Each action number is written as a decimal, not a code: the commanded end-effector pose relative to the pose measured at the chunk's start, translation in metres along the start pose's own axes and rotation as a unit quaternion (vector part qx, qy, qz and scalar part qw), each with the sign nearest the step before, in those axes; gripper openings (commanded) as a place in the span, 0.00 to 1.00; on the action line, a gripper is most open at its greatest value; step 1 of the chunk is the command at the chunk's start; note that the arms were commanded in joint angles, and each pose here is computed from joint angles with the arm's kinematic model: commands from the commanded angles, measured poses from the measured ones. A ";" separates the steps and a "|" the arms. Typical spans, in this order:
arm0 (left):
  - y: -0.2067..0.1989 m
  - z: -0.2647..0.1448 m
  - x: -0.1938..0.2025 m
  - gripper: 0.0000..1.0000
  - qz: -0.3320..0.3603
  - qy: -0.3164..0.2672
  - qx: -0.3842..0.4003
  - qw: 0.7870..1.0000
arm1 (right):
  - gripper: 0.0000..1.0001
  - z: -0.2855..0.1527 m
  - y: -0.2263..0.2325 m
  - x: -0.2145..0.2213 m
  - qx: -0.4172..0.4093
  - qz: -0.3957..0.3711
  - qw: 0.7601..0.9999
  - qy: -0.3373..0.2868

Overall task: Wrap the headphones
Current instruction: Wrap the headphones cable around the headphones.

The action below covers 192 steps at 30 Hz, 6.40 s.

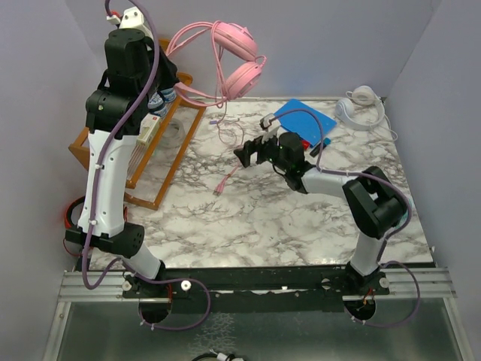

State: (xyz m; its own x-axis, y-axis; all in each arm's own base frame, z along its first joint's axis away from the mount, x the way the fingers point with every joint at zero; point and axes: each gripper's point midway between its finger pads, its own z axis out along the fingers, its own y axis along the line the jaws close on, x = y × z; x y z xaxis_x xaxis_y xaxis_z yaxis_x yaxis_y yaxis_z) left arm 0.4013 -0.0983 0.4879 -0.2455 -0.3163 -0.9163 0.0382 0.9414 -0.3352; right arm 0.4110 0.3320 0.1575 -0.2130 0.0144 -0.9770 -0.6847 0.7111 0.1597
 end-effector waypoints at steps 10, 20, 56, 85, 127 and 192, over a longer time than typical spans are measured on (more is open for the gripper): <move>-0.021 -0.024 -0.035 0.00 -0.037 -0.058 0.050 0.996 | 0.93 0.101 -0.059 0.006 -0.002 -0.038 0.999 0.008; -0.013 0.004 -0.021 0.00 -0.086 -0.018 0.062 0.994 | 0.02 0.083 -0.043 -0.011 -0.018 0.003 1.000 -0.005; 0.232 -0.033 -0.067 0.00 -0.307 -0.186 -0.295 0.885 | 0.00 -0.391 -0.136 -0.008 0.656 0.268 0.667 -0.230; 0.053 -0.027 -0.050 0.00 -0.252 -0.070 0.008 0.965 | 1.00 -0.194 0.000 -0.097 0.091 0.014 0.992 -0.087; -0.126 -0.069 0.059 0.00 -0.177 0.107 0.221 0.953 | 0.66 -0.039 0.037 -0.115 -0.216 -0.027 0.960 -0.175; 0.039 0.014 0.132 0.00 0.042 -0.043 -0.116 0.991 | 0.34 -0.153 0.157 -0.176 -0.283 0.240 0.914 -0.161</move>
State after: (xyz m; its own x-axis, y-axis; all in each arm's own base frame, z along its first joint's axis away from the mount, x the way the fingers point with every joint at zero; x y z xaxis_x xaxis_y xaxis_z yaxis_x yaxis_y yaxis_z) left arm 0.3830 -0.1239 0.3032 -0.3384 -0.2172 -0.9156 -0.1339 0.9742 -0.1816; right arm 0.2212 0.3372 0.3756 -0.4749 0.4981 -0.7255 -0.8452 -0.0286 0.5337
